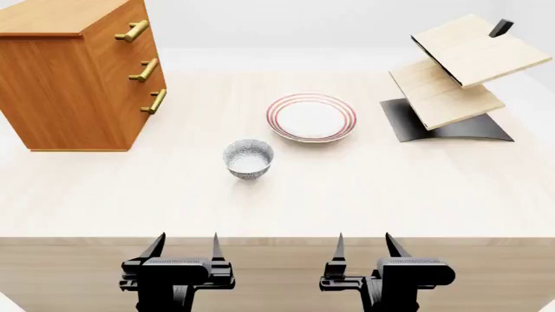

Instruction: Open the top drawer of the cabinet and put the bowl in it.

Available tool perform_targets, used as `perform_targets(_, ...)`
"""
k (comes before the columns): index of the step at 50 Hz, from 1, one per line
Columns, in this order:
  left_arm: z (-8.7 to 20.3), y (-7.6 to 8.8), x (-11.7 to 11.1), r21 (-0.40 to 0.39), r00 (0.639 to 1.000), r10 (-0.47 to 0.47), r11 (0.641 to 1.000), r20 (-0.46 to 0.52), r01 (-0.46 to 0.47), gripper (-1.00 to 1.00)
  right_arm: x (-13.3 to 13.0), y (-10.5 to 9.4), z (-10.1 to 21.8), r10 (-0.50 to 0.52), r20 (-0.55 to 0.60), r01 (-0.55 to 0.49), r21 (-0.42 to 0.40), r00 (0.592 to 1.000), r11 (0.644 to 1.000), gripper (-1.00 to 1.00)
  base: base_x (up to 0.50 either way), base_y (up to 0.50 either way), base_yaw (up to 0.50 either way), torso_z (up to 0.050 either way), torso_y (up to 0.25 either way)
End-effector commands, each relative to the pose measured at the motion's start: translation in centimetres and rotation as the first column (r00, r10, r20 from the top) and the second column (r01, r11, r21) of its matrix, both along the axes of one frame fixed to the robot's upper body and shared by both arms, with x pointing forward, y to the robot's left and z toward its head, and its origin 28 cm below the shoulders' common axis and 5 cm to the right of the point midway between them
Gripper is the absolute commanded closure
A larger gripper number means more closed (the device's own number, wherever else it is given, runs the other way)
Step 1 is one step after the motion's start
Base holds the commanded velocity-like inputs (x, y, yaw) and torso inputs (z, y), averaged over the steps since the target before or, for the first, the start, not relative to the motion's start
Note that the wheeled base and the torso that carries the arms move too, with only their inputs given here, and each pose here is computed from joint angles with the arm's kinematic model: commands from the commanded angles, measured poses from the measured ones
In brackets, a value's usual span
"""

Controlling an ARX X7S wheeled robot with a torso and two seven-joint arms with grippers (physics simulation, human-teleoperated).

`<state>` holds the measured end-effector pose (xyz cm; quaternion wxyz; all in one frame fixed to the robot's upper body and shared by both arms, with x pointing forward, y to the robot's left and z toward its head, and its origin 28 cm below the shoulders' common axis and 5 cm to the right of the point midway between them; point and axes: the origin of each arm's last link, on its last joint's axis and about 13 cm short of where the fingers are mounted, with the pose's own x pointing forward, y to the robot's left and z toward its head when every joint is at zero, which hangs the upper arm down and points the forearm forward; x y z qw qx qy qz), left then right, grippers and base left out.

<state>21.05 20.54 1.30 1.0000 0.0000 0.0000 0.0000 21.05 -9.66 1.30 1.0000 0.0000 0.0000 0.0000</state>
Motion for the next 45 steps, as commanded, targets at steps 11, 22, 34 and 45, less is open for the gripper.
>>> perform_targets(11, 0.7, 0.2, -0.1, -0.011, 0.999, 0.013, 1.000, 0.033, -0.012, -1.00, -0.3, 0.1, 0.4, -0.002, 0.021, 0.002, -0.017, 1.000, 1.000, -1.00, 0.00, 0.00, 0.00, 0.000, 0.000)
perform_targets(22, 2.0, 0.4, -0.2, -0.021, 0.998, 0.006, 1.000, 0.067, -0.005, -1.00, -0.9, -0.1, 1.8, -0.011, 0.065, 0.013, -0.024, 0.998, 1.000, -1.00, 0.00, 0.00, 0.00, 0.024, 0.000)
perform_targets(34, 3.4, 0.6, 0.0, -0.013, 0.996, 0.003, 1.000, 0.091, -0.002, -1.00, -1.2, -0.3, 3.1, -0.018, 0.097, 0.021, -0.031, 0.995, 0.999, -1.00, 0.00, 0.00, 0.00, 0.050, 0.000)
perform_targets(45, 6.8, 1.4, 0.4, 0.022, 0.989, -0.001, 1.000, 0.145, -0.002, -1.00, -1.5, -1.0, 6.1, -0.031, 0.136, 0.041, -0.070, 0.990, 0.997, -1.00, 0.00, 0.00, 0.00, 0.050, 0.000)
